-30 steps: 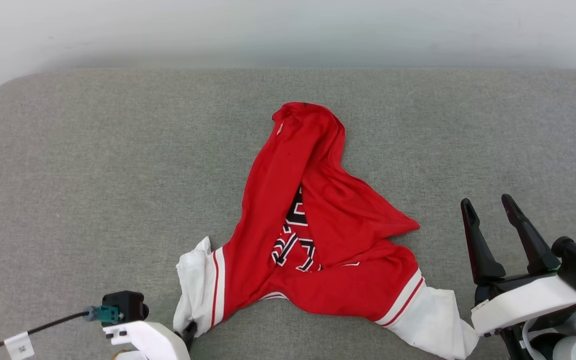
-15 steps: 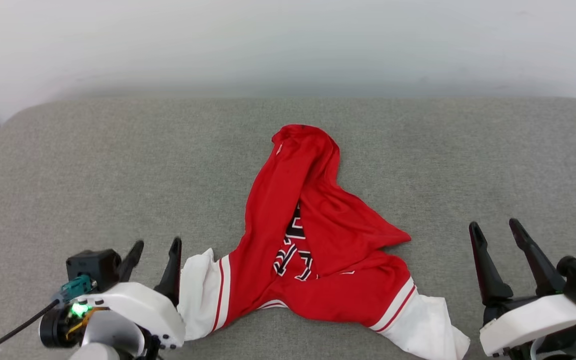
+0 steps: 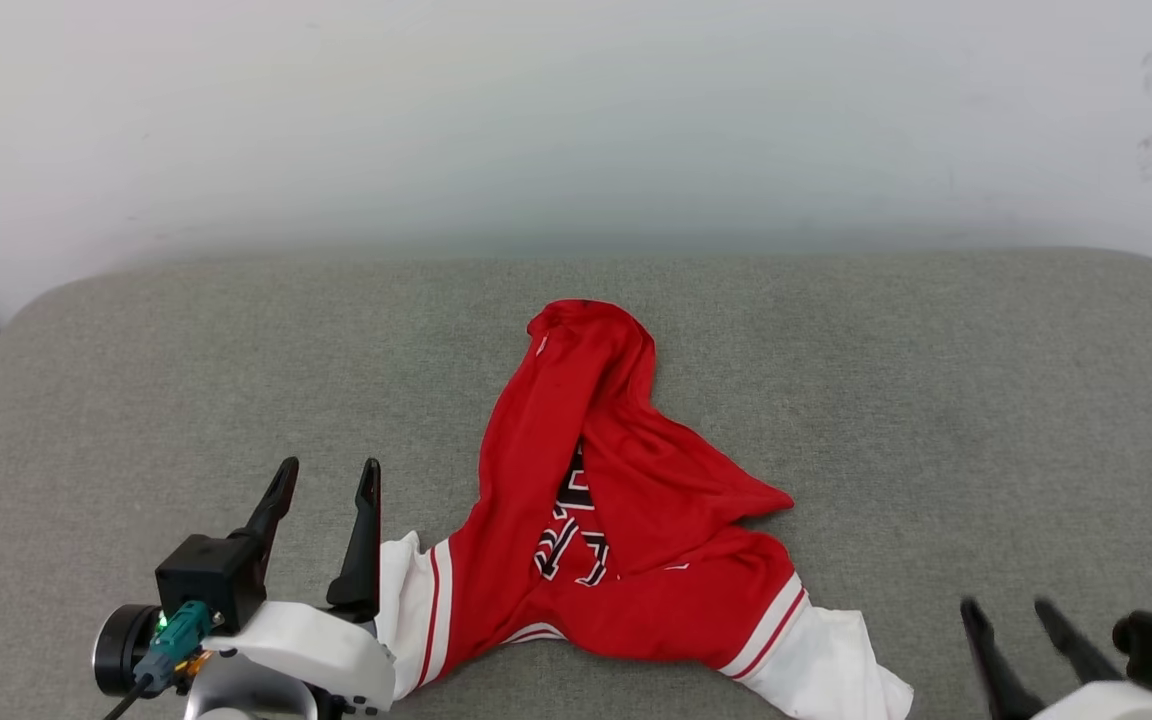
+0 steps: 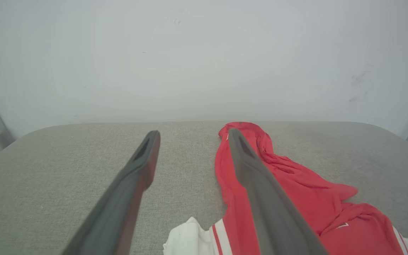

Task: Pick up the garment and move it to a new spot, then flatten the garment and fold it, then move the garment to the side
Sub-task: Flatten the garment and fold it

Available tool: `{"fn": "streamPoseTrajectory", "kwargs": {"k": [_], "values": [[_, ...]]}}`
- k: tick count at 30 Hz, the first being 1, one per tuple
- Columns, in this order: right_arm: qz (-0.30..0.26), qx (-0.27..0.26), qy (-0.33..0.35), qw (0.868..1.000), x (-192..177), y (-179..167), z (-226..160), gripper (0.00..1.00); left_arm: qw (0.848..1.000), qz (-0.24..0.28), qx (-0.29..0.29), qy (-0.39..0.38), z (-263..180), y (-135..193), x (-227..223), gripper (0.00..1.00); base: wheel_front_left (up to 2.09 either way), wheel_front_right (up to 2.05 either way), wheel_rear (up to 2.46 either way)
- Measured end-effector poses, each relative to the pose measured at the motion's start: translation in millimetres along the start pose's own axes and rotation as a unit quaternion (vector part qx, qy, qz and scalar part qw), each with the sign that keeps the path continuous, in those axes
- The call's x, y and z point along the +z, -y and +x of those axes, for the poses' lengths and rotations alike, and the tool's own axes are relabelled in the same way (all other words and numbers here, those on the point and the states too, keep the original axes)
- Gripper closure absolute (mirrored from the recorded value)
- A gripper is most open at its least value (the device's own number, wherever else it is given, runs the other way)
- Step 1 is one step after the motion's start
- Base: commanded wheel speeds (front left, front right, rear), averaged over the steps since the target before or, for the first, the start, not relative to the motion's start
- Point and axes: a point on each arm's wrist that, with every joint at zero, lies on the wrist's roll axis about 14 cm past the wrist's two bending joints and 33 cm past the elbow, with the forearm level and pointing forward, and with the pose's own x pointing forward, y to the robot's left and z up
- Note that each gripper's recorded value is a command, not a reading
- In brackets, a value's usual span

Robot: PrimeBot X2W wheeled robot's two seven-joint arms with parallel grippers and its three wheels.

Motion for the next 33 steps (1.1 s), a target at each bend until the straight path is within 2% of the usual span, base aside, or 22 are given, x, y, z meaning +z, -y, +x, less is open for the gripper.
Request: {"fn": "streamPoseTrajectory", "kwargs": {"k": [3,6,12,17,26,27,28,29,33], "values": [[0.007,-0.013,-0.098,0.995,-36,12,-12,0.00,1.000,-0.004,0.007,0.000,-4,-1,-1,0.00,0.00,0.00,0.00],[0.007,-0.014,-0.178,0.984,-57,19,-18,0.00,1.000,-0.004,0.014,0.000,-7,-5,-2,0.00,0.00,0.00,0.00],[0.013,0.027,-0.302,0.953,-87,3,-19,0.00,1.000,-0.010,0.026,-0.006,-7,-10,-9,0.00,0.00,0.00,0.00],[0.003,0.071,-0.335,0.939,-95,-20,5,0.00,1.000,-0.010,0.029,-0.004,3,-15,-13,0.00,0.00,0.00,0.00],[-0.001,0.121,-0.407,0.905,-139,-49,27,0.00,0.997,-0.007,0.071,-0.021,8,-42,-30,0.00,0.00,0.00,0.00],[0.002,0.121,-0.413,0.903,-142,-49,28,0.51,0.997,-0.006,0.075,-0.022,7,-45,-31,0.00,0.00,0.00,0.00],[0.005,0.122,-0.416,0.901,-143,-50,28,0.84,0.997,-0.005,0.079,-0.023,6,-47,-31,0.00,0.00,0.00,0.00],[0.011,0.121,-0.416,0.901,-143,-50,28,1.00,0.996,-0.004,0.081,-0.023,4,-49,-31,0.00,0.00,0.00,0.00],[0.027,0.123,-0.407,0.905,-139,-56,23,1.00,0.996,0.000,0.087,-0.025,-3,-54,-30,0.00,0.00,0.00,0.00]]}}
